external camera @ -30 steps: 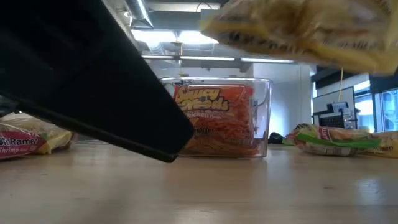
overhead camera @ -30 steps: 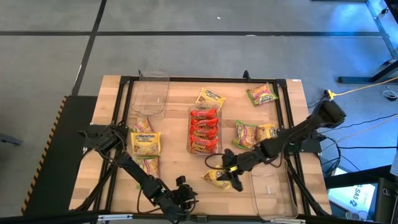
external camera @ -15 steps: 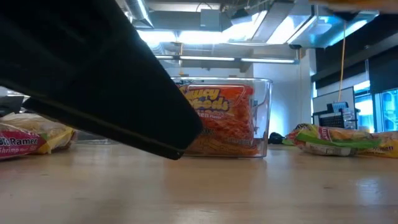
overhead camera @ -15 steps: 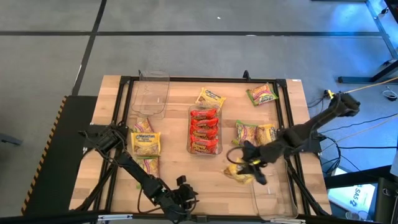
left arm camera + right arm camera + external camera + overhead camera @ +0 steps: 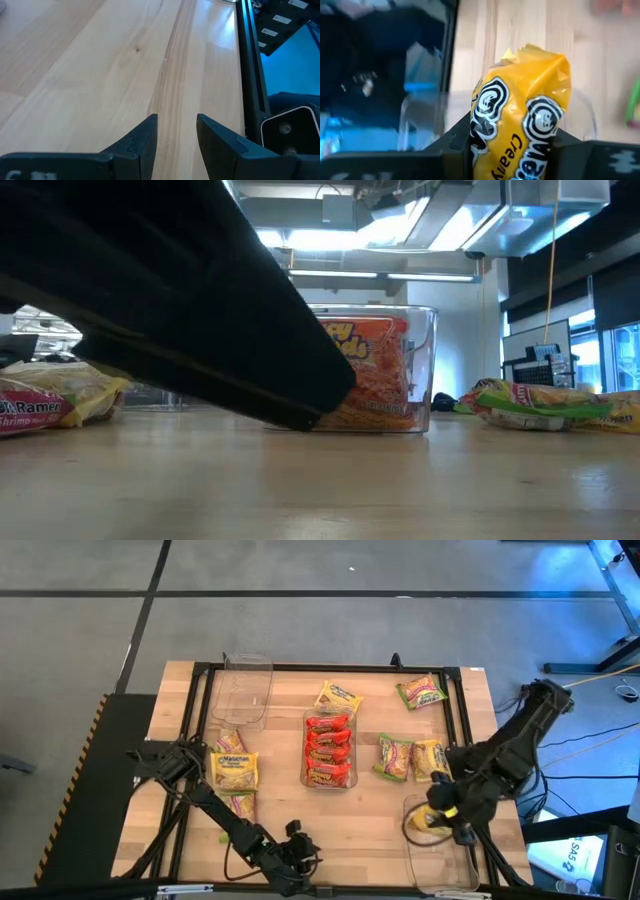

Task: Sort Maruchan noodles
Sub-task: Put the bottom yellow noodle pack into the bottom transparent bin

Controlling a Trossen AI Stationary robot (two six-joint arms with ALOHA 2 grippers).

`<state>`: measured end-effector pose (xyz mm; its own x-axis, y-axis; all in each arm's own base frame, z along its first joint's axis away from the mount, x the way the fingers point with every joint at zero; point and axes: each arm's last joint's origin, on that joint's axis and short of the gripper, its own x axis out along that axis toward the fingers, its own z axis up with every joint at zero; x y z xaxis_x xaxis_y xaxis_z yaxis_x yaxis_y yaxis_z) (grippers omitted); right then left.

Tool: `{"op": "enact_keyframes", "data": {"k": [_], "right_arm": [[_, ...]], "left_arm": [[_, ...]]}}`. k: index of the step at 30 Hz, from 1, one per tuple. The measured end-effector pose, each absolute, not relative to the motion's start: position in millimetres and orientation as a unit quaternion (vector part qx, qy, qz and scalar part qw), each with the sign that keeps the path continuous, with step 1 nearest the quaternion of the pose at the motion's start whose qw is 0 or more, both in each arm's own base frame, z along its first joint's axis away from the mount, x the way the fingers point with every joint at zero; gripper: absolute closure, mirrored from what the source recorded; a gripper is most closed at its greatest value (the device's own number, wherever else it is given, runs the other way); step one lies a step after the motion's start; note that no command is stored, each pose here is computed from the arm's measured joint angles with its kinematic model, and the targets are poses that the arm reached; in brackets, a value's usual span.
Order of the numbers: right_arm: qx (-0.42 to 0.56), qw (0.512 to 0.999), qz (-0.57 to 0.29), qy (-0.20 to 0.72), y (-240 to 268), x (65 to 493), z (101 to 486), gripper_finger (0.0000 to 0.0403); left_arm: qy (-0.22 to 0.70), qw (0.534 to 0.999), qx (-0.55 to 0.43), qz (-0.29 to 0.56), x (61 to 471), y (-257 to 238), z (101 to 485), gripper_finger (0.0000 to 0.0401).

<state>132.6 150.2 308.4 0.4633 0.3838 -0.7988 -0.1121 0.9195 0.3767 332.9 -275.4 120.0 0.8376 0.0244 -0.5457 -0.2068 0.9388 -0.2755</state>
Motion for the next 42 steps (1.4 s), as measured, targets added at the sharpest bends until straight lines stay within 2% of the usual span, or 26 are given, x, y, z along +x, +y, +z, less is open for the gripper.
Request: {"op": "enact_keyframes", "data": {"k": [4,8,24,34,37,42], "right_arm": [[0.111,0.823,0.119,0.544,152,118,292,0.0296],[0.091,0.823,0.084,0.554,149,115,271,0.0295],[0.052,0.817,0.049,0.572,147,115,213,0.0295],[0.015,0.803,0.034,0.595,156,122,193,0.0294],[0.010,0.800,0.030,0.599,157,123,190,0.0282],[0.006,0.798,0.028,0.602,157,123,190,0.0236]], "left_arm": [[0.277,0.943,-0.171,0.066,335,-273,120,0.0271],[0.277,0.943,-0.173,0.069,336,-272,120,0.0271],[0.277,0.942,-0.176,0.073,339,-268,120,0.0271],[0.277,0.942,-0.175,0.073,339,-268,120,0.0271],[0.277,0.942,-0.174,0.073,339,-268,120,0.0271],[0.277,0.942,-0.174,0.073,339,-268,120,0.0271]]}}
